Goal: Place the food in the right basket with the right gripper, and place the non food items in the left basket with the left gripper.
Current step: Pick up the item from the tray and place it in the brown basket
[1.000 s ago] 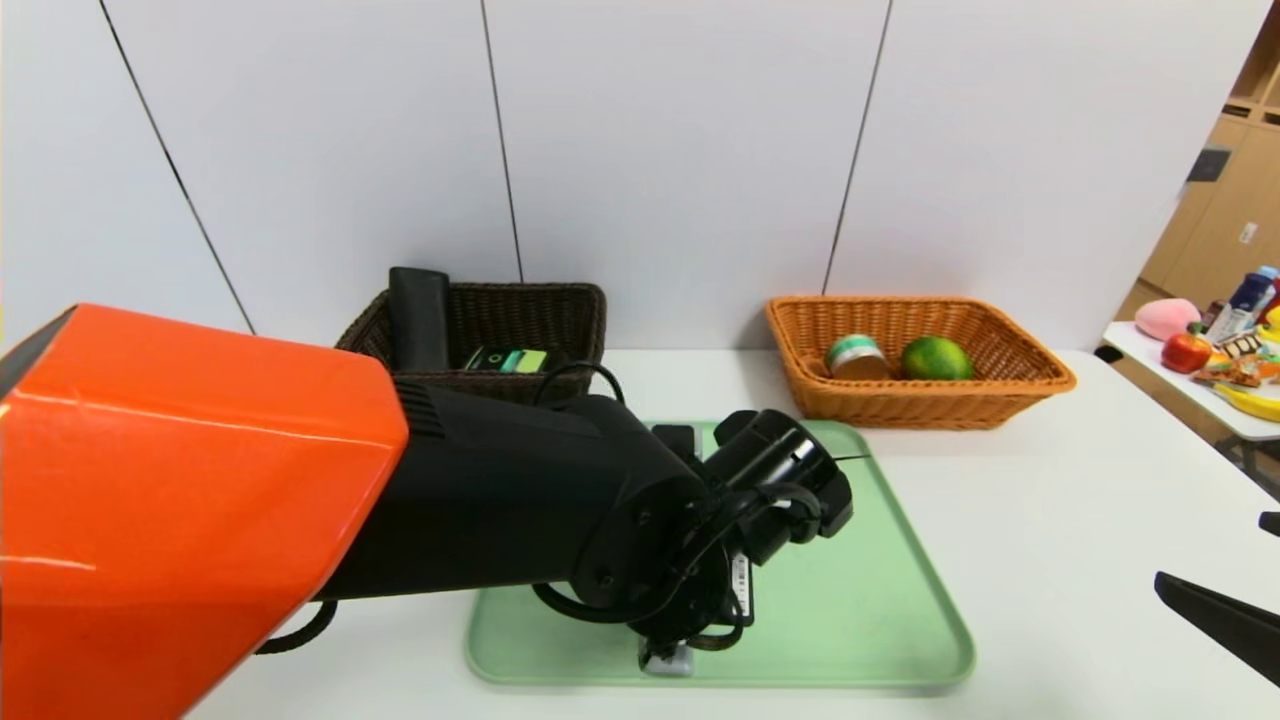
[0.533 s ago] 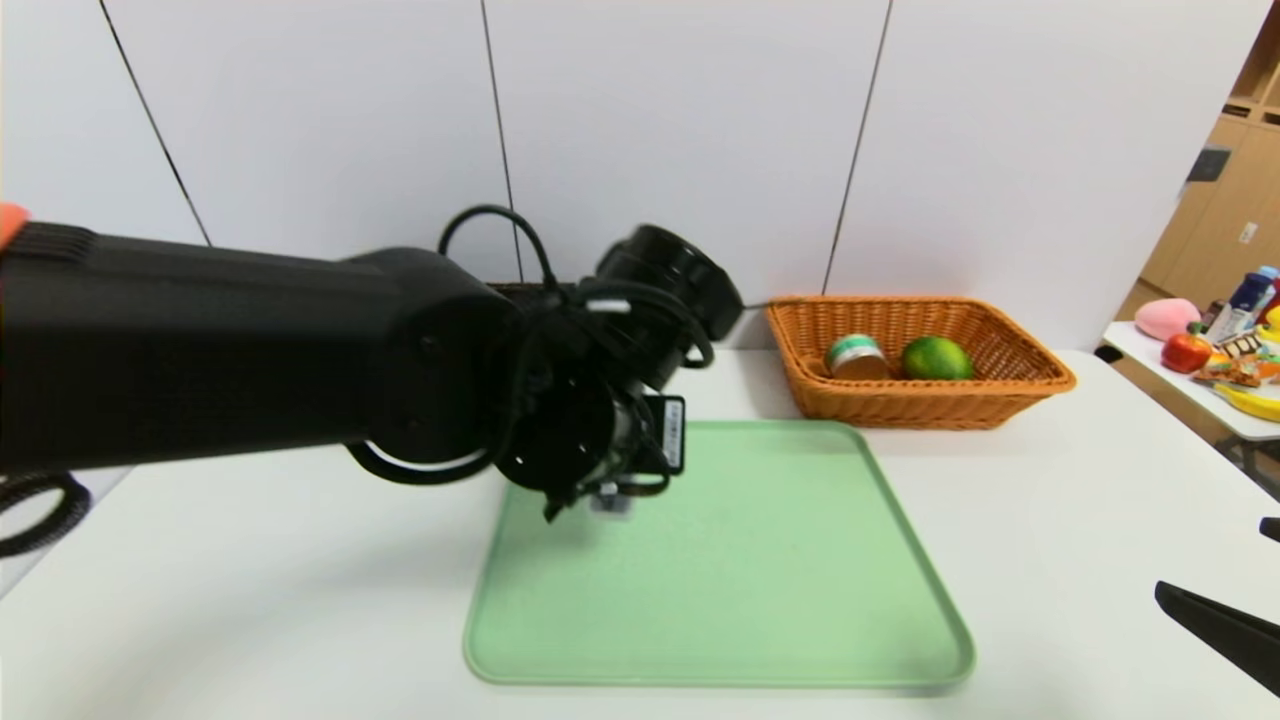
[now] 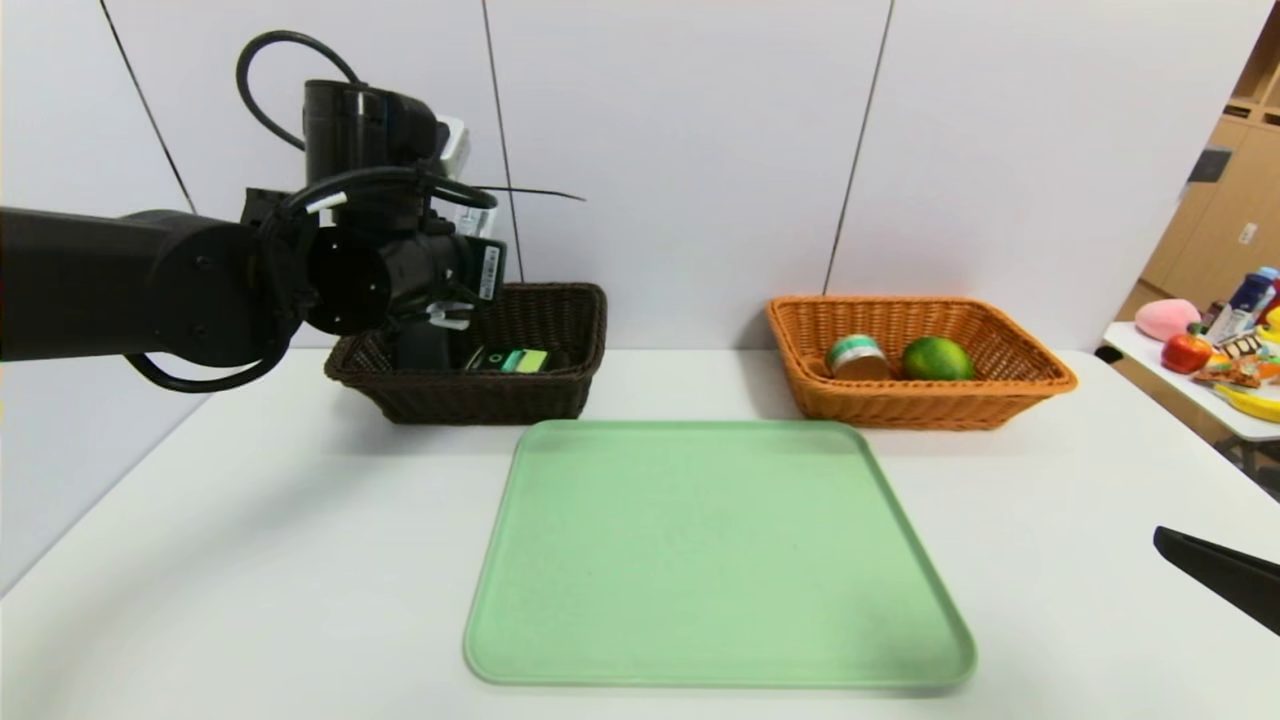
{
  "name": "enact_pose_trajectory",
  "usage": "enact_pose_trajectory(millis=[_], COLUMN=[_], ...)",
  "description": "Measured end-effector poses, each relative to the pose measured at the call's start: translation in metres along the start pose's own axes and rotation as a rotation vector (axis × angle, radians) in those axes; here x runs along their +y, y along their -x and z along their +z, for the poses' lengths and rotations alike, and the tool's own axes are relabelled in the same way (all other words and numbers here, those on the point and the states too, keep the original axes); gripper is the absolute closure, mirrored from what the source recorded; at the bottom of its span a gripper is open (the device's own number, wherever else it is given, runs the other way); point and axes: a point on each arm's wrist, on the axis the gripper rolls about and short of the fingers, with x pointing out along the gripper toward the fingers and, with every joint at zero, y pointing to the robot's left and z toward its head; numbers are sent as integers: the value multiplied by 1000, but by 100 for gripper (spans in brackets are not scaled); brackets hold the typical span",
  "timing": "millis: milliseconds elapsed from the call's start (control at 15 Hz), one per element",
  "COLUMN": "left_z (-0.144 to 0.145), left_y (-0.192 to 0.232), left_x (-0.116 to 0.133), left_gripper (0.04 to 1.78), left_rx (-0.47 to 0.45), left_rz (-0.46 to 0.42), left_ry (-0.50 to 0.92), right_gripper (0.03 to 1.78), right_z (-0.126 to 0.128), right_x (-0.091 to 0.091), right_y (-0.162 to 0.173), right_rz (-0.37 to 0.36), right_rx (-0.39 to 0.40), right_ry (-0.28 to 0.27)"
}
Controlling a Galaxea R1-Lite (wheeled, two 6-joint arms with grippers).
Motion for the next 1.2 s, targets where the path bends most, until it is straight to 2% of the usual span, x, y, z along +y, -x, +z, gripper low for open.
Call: enact_pose_trajectory(millis=[200,400,733,1000,1200], left_z=[-18,-36,-60,-70,-71], left_y=[-28,-57,-86,-96,-98], left_x=[15,11,0,-3,-4], left_gripper=[125,125,125,125,93], left_rx=[-36,-57,-58,-35,-39], left_rz=[43,55,39,36,37], left_ry=[4,10,-30,-41,-33], right_gripper=[10,10,10,10,10], right_z=[1,5,24,26,28], right_x=[0,-1,-2,-3,-3], right_y=[-2,-4,-16,-24,-26], right_rz=[-6,-11,-21,-22,-22], right_rx=[6,-2,-130,-119,-114], right_ry=[0,-2,-3,-4,-4])
